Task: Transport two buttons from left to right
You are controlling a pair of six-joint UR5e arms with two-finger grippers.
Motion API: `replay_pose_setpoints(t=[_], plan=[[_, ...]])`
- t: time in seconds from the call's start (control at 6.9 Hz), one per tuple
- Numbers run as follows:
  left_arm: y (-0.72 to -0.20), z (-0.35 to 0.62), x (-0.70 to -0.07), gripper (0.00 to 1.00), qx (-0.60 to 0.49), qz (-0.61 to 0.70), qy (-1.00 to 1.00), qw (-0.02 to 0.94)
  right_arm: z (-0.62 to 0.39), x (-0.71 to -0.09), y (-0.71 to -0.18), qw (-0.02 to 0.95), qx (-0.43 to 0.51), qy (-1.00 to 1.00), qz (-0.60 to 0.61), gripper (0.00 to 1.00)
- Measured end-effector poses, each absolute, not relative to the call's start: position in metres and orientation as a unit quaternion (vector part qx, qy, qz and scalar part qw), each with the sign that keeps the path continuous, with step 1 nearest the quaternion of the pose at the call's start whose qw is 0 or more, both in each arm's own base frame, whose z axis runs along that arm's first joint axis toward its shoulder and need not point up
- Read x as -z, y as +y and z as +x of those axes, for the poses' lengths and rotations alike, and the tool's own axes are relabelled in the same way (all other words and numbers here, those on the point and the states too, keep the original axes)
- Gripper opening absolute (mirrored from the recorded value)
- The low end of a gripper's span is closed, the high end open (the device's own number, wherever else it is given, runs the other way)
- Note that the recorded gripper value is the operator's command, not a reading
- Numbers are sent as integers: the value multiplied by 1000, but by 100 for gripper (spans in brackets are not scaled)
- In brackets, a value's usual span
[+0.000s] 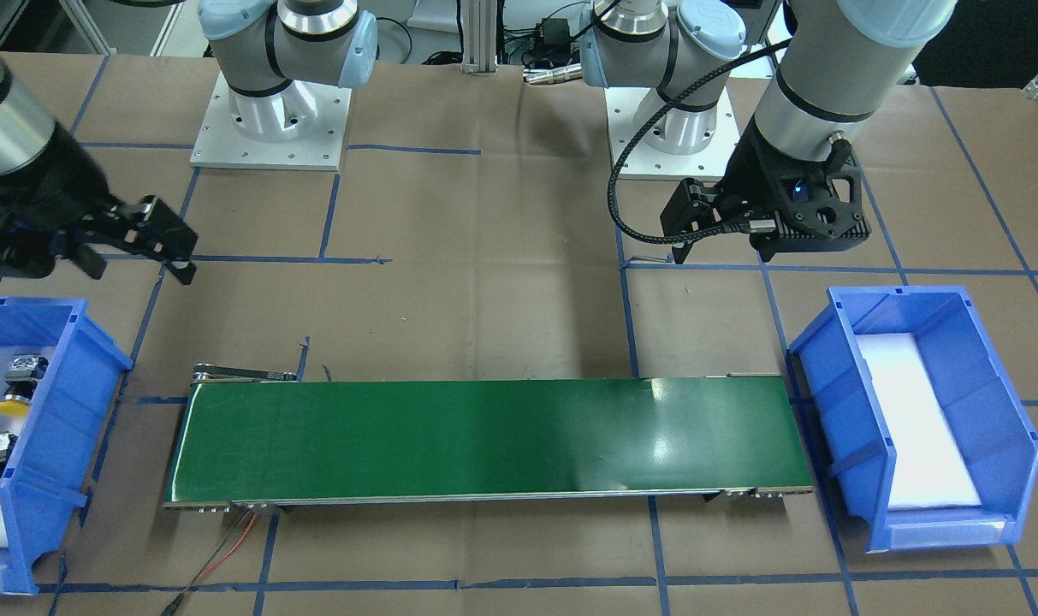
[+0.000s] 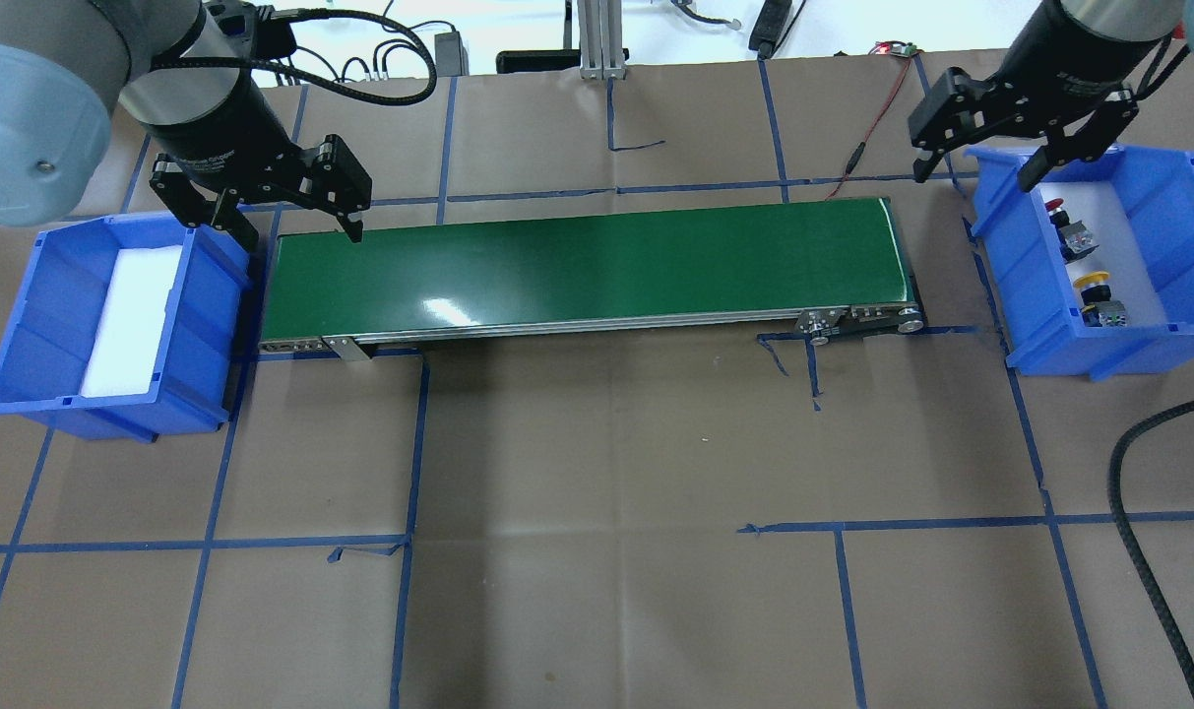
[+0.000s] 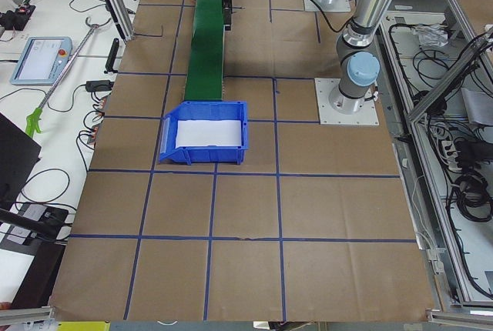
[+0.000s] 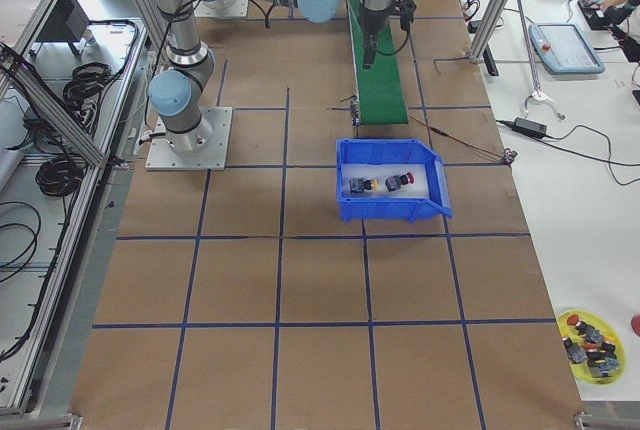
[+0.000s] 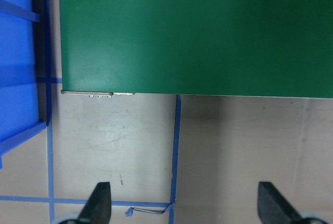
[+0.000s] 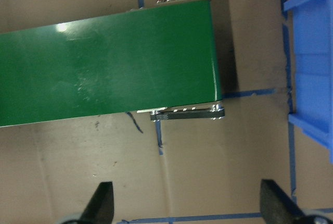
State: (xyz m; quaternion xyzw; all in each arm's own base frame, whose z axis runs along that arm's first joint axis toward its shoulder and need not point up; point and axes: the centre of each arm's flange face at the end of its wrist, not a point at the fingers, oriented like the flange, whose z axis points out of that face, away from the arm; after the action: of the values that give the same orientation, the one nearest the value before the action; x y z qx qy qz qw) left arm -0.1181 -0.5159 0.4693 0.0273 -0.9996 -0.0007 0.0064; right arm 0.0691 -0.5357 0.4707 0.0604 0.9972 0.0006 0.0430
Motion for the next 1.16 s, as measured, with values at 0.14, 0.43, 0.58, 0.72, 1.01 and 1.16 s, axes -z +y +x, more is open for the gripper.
replay_pose_setpoints(t=[0.14, 0.43, 0.58, 0.72, 1.01, 1.16], plan=[[-516, -118, -470, 100, 1, 27, -1000, 6, 106, -473, -517, 39, -4, 997, 60, 100], [-516, -118, -469, 100, 1, 27, -1000, 7, 140, -480, -493, 34, -5, 998, 44, 100], [-516, -118, -469, 100, 1, 27, -1000, 7, 144, -494, -480, 34, 7, 999, 40, 100], [-516, -118, -470, 100, 1, 27, -1000, 6, 145, -503, -471, 34, 16, 999, 39, 100], [-516, -118, -470, 100, 0, 27, -1000, 6, 146, -504, -469, 34, 17, 999, 37, 100], [-516, -118, -470, 100, 0, 27, -1000, 6, 146, -504, -469, 34, 17, 999, 36, 100]])
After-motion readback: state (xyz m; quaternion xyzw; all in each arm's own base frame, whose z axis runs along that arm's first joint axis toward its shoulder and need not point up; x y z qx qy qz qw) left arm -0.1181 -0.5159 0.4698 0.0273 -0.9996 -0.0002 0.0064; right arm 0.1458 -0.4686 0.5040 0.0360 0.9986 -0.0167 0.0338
